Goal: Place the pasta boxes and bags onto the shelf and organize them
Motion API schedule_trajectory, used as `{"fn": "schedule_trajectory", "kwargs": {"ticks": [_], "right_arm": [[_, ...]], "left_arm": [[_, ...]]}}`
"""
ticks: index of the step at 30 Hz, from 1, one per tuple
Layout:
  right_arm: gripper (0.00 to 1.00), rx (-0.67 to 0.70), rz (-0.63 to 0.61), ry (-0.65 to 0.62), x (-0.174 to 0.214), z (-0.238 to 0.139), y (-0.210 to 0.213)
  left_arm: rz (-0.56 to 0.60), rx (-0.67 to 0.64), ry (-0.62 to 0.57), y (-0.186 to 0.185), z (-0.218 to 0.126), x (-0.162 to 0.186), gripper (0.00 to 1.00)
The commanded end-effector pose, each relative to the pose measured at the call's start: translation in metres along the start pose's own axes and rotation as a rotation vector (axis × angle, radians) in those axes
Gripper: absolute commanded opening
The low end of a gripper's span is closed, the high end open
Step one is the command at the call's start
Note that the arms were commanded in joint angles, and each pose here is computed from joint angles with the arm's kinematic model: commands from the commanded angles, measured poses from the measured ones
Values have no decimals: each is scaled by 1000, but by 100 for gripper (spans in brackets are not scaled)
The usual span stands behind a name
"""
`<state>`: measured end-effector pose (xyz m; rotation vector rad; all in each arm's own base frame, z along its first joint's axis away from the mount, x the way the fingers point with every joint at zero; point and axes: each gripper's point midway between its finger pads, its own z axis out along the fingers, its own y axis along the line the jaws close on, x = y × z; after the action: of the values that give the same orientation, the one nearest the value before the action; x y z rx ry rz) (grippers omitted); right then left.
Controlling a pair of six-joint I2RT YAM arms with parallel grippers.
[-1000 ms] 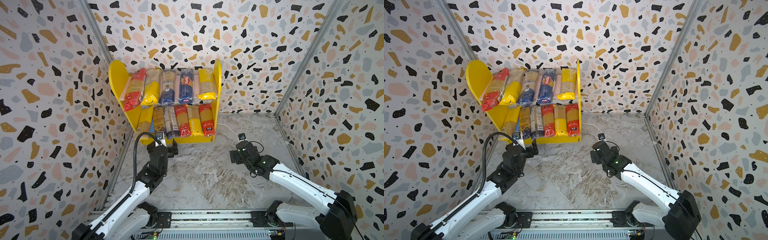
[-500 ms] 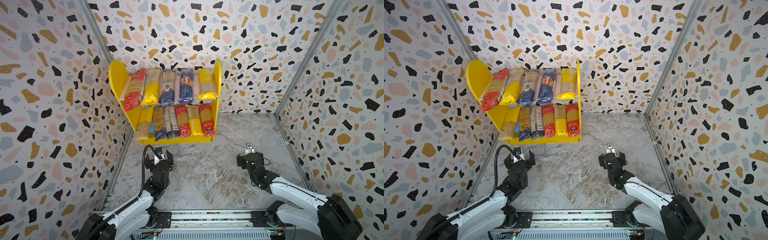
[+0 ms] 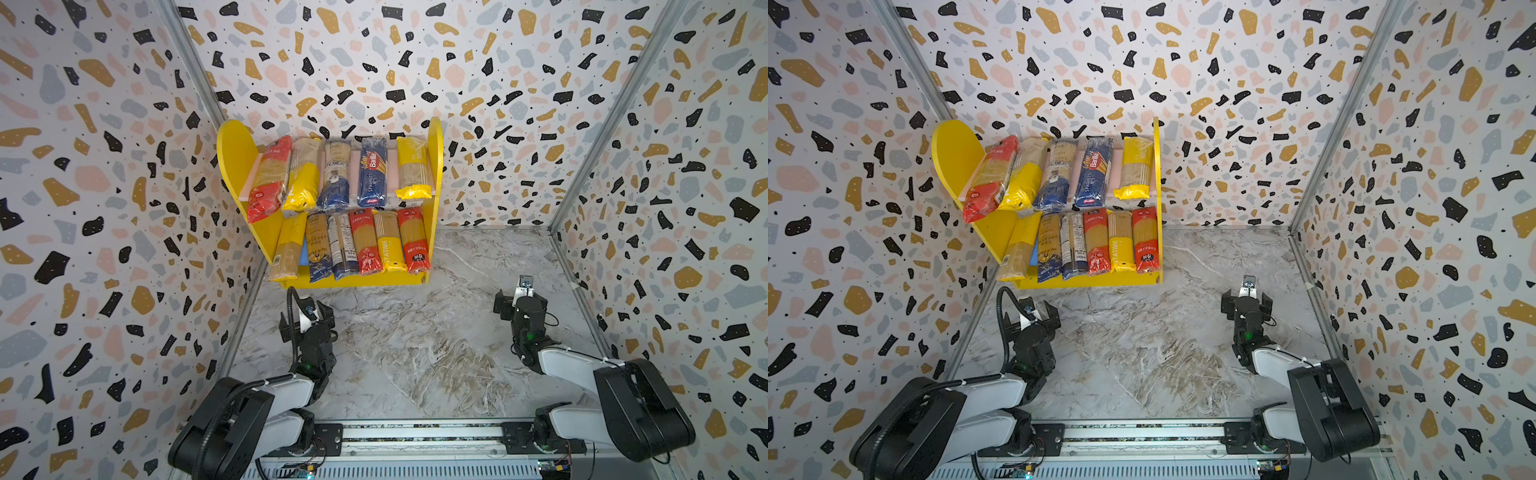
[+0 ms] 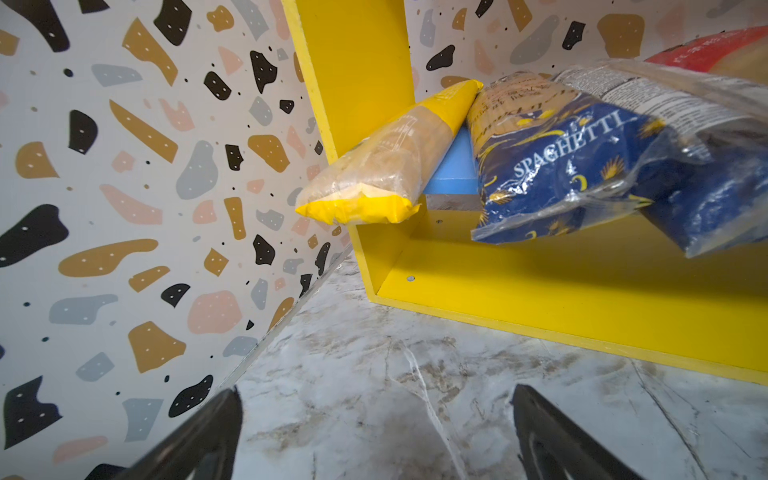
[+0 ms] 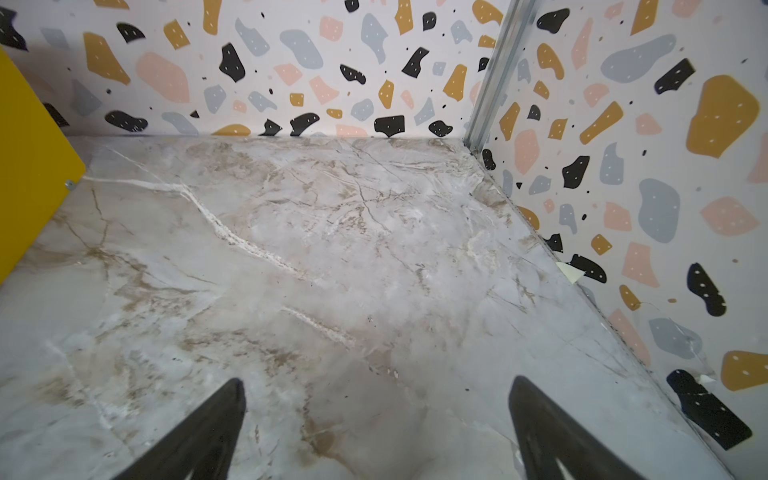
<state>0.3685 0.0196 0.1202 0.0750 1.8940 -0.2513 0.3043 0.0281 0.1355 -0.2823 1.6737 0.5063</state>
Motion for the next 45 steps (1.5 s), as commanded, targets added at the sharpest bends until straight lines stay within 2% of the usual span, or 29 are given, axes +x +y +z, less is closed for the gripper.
{"fn": "schedule_trajectory", "kwargs": {"ticks": [1,8,11,15,19,45], "right_arm": [[99,41,-14,-85,-20,6,-5],[99,59,28,-166,-11,1,-23],[99,9,41,-144,-9,10,-22],[99,-63,50,-141,-7,12,-18],[99,-186,27,-207,-3,0,-6],[99,-192,25,-207,-3,-2,-6]], "left_arm": [[-89,-7,-90,3,4,-19,100],[-99,47,-44,-4,25,-14,100],[-136,57,-53,0,31,-9,100],[-127,86,-19,-4,36,-5,99],[-126,88,-14,-4,36,-5,100],[-132,83,-19,-1,35,-5,99]]}}
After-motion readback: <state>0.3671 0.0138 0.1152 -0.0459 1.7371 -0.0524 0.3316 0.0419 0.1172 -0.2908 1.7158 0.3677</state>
